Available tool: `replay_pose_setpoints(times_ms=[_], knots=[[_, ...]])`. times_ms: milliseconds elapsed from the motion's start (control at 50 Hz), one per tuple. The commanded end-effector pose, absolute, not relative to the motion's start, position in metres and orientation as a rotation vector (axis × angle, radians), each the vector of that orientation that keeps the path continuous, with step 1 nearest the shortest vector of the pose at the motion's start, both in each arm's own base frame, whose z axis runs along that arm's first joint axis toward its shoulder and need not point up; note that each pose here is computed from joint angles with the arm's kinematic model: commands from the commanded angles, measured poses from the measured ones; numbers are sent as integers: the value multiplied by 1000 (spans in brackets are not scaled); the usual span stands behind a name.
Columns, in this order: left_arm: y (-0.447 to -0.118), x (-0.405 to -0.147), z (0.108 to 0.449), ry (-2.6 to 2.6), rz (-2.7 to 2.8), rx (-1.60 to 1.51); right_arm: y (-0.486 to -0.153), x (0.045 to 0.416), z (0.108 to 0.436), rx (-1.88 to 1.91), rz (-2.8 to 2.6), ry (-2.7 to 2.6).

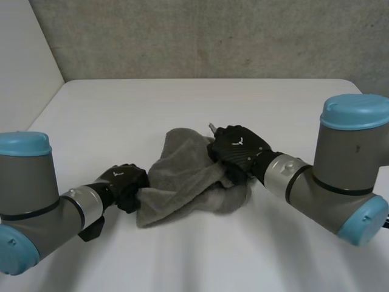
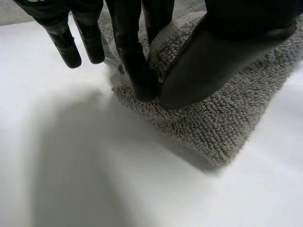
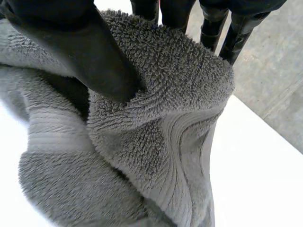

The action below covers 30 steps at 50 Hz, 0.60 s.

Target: Fold the towel.

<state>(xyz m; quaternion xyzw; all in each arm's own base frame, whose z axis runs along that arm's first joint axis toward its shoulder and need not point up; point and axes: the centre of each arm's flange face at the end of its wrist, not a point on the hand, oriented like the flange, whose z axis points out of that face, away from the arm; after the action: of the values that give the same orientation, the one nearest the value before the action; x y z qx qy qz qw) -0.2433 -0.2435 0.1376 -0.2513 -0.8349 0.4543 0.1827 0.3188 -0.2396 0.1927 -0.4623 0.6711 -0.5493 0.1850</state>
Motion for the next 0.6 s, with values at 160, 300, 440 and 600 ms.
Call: replay_pose_setpoints(times_ms=[160,300,440,600], knots=[[-248,-249,147,-2299,1355,-712,-244,302,192,-1279,-1490,1958],[-245,-251,141,-2302,1332,-725,-242,302,179,-1282,-1454,1975],[-245,-250,140,-2305,1331,-722,-242,302,175,-1280,-1458,1972],[-246,-251,141,-2301,1332,-725,-241,301,176,-1275,-1457,1976]])
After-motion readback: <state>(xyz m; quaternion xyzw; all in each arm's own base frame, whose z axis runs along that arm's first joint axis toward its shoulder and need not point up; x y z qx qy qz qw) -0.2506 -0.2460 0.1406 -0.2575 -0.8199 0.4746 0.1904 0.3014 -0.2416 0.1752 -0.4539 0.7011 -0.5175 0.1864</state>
